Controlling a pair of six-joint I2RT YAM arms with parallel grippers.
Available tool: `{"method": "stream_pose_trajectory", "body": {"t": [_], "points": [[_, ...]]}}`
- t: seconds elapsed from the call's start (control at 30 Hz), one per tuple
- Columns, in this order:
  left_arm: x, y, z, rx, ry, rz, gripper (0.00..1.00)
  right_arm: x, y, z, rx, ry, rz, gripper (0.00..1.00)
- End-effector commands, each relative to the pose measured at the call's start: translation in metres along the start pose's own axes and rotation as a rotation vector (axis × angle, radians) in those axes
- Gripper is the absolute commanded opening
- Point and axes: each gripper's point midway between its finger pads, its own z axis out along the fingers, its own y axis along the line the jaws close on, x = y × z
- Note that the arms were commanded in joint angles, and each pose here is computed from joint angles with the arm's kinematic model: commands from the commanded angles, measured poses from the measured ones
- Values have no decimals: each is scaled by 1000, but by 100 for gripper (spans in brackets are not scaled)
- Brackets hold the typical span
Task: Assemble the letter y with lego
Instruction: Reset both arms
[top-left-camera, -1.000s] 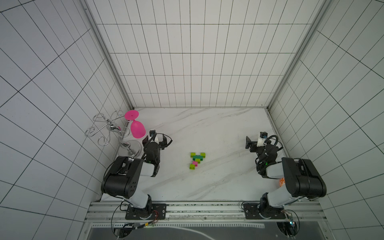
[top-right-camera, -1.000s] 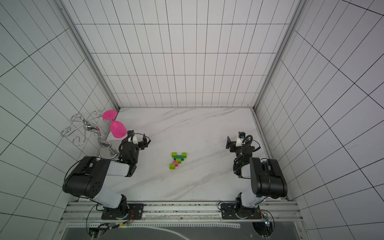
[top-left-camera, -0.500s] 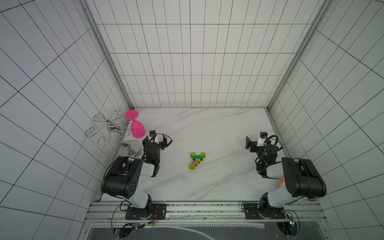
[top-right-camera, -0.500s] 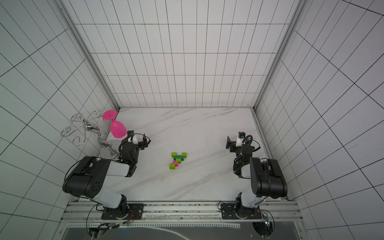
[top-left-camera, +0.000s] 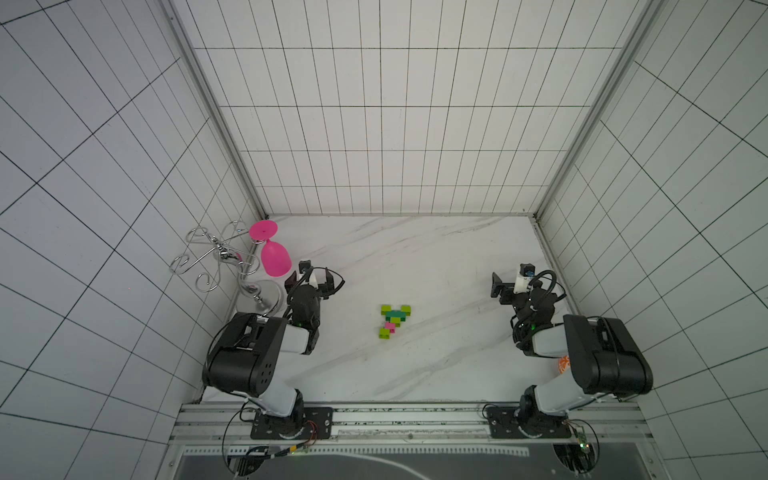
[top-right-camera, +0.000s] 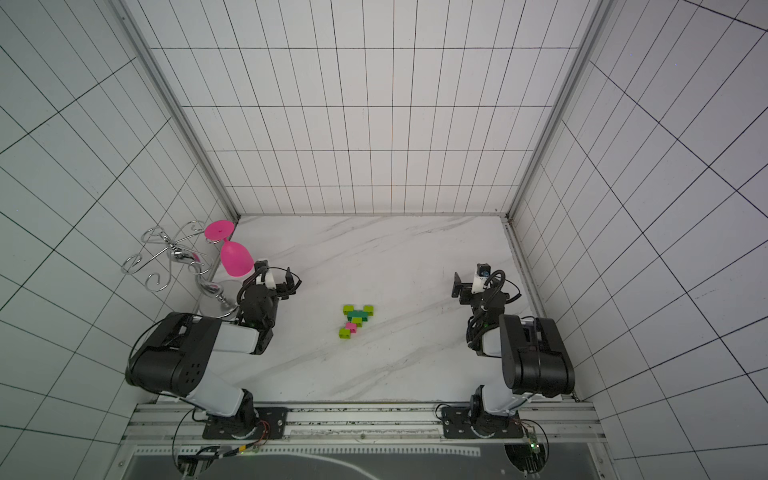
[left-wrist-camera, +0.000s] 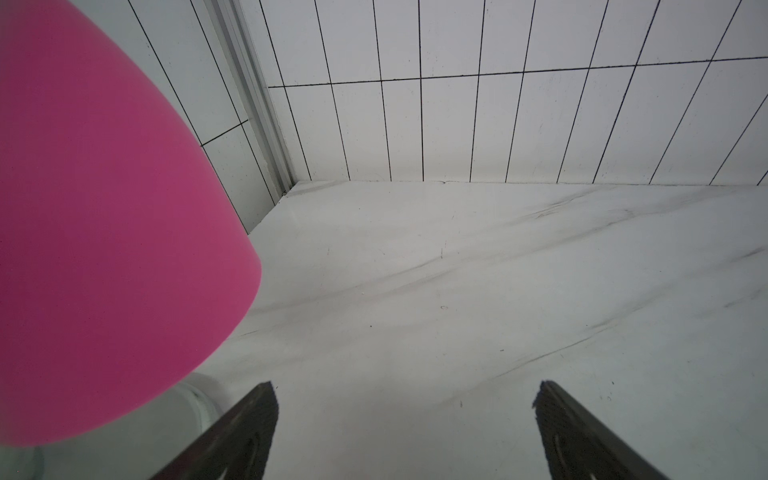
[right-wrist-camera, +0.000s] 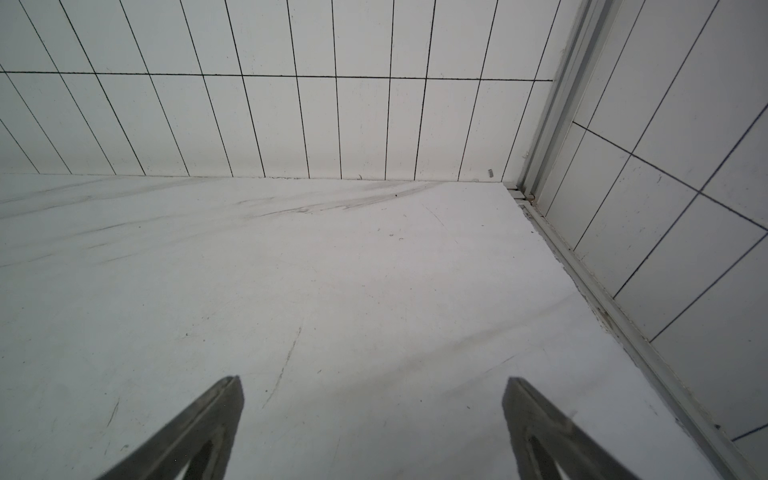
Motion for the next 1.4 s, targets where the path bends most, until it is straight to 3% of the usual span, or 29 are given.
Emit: {"method": "stream_pose_trajectory", "body": {"t": [0.0,0.13,0.27,0.37,0.5,0.63,0.7,0.77,0.83,0.9,0.97,1.07,1.2,1.37], "points": [[-22,24,3,-92,-128,-11,76,-5,-45,-17,211,-207,40,99],[-37,45,9,-224,-205,76,79,10,-82,-32,326,-288,107,100],[-34,71,17,-348,-203,117,80,30,-121,-48,484,-331,154,99],[-30,89,19,-409,-239,120,93,39,-137,-73,578,-460,143,99],[-17,96,30,-406,-287,141,97,38,-148,-86,655,-507,65,99],[-18,87,37,-353,-352,222,98,58,-155,-76,635,-507,25,99],[-19,90,38,-364,-332,221,97,61,-155,-75,629,-514,-5,99],[-19,97,35,-376,-381,196,97,56,-149,-80,625,-557,-67,99],[-14,91,39,-326,-410,239,98,68,-161,-80,650,-569,-25,100],[-2,79,54,-271,-366,307,98,74,-159,-90,677,-643,-17,100],[5,65,69,-248,-326,381,98,77,-170,-88,713,-589,25,100],[7,65,81,-277,-232,379,98,80,-178,-91,758,-586,62,100],[6,58,72,-246,-295,402,98,80,-178,-94,773,-599,63,100],[6,61,77,-272,-278,391,98,80,-175,-95,765,-611,51,100]]}}
